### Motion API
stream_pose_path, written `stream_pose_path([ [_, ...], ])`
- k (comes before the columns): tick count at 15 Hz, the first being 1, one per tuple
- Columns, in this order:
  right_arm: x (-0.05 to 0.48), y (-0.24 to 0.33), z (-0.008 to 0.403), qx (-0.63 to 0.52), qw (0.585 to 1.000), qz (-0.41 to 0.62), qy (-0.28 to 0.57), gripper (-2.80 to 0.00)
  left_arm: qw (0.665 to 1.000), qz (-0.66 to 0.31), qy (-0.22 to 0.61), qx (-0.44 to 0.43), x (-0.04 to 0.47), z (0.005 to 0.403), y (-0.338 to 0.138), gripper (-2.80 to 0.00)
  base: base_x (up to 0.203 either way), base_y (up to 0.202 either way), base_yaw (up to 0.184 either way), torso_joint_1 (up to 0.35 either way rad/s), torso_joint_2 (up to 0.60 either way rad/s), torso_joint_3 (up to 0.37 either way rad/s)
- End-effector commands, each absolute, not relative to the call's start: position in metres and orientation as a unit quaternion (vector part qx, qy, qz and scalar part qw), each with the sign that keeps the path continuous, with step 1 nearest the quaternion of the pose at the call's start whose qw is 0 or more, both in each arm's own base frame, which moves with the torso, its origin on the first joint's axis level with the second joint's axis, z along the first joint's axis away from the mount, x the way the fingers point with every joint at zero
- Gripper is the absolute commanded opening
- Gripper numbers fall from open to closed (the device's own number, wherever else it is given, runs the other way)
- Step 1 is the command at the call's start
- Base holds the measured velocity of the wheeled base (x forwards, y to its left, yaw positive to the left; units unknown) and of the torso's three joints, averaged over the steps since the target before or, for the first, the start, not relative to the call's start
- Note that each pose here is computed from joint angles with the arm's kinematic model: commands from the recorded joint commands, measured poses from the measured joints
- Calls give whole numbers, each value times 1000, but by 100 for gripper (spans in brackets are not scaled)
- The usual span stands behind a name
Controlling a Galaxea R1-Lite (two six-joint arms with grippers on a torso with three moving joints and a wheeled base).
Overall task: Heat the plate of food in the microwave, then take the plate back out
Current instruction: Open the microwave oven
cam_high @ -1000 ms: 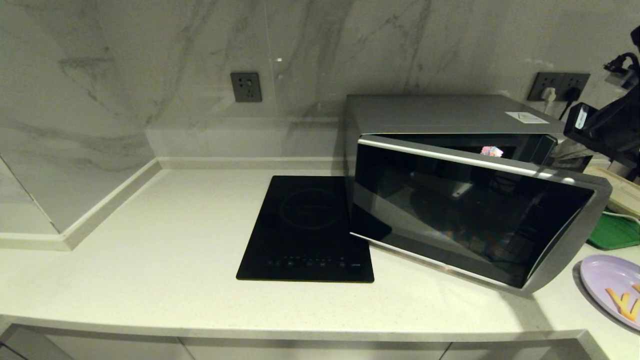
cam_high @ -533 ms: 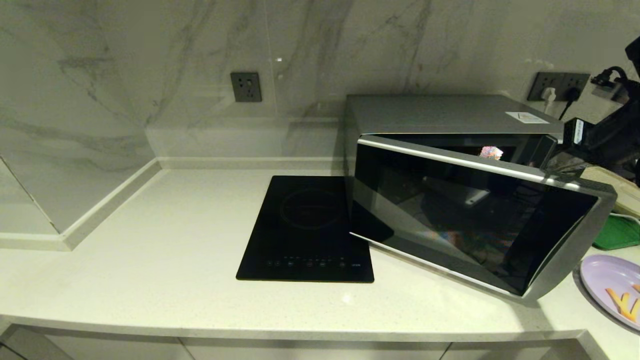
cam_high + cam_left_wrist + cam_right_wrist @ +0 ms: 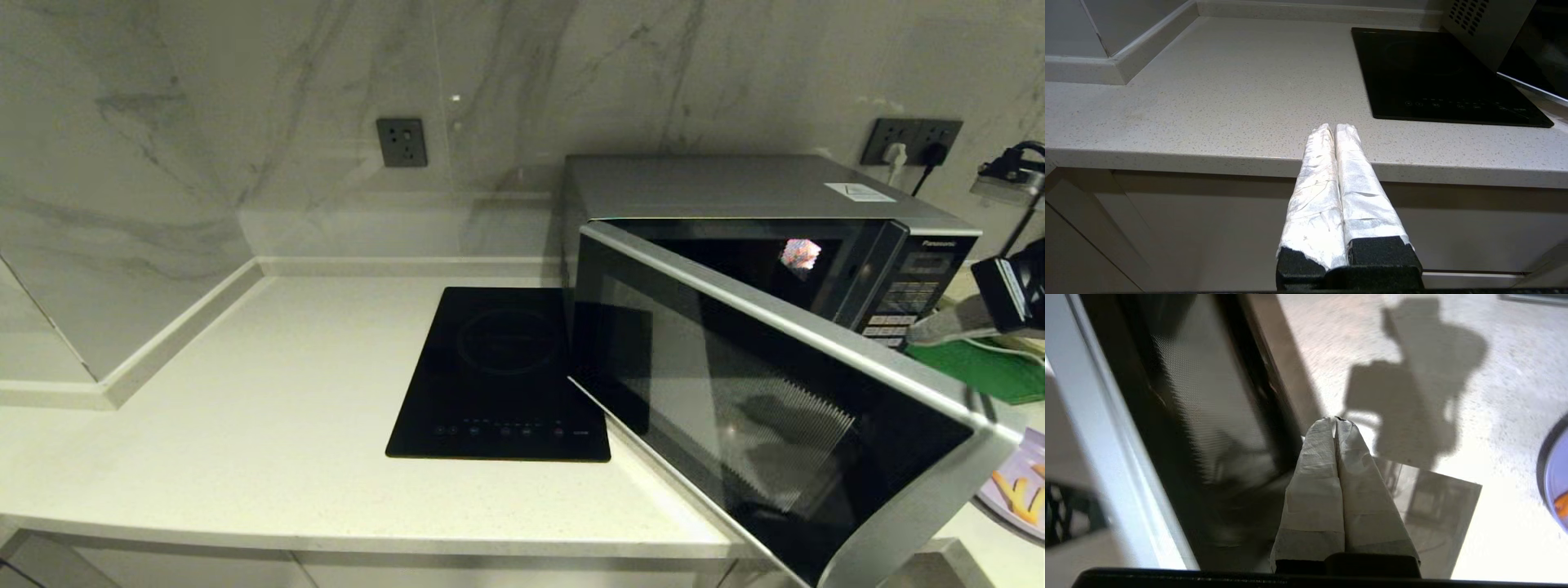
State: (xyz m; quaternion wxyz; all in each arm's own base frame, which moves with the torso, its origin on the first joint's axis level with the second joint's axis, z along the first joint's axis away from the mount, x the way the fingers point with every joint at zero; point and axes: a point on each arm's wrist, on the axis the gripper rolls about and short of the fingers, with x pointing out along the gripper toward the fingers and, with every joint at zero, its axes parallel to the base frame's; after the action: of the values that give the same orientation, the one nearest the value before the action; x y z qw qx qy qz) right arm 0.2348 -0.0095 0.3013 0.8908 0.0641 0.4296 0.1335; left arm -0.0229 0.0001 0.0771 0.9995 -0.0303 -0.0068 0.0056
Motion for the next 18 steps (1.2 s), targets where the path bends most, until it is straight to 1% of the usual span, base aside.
stream_pose_path([
  [1,217,-3,301,41,889,159,427,-280,999,6,-7,-31,-23,77,0,-280,0,0,0,0,0,0],
  [5,215,5,299,34,884,177,431,-280,999,6,-7,-31,-23,77,0,-280,0,0,0,0,0,0],
  [10,200,75,302,-53,852,301,425,-280,999,6,-7,-31,-23,77,0,-280,0,0,0,0,0,0],
  [13,202,110,294,-92,830,334,437,-280,999,6,-7,-31,-23,77,0,-280,0,0,0,0,0,0],
  [18,195,136,294,-114,814,370,432,-280,999,6,-7,-31,-23,77,0,-280,0,0,0,0,0,0],
])
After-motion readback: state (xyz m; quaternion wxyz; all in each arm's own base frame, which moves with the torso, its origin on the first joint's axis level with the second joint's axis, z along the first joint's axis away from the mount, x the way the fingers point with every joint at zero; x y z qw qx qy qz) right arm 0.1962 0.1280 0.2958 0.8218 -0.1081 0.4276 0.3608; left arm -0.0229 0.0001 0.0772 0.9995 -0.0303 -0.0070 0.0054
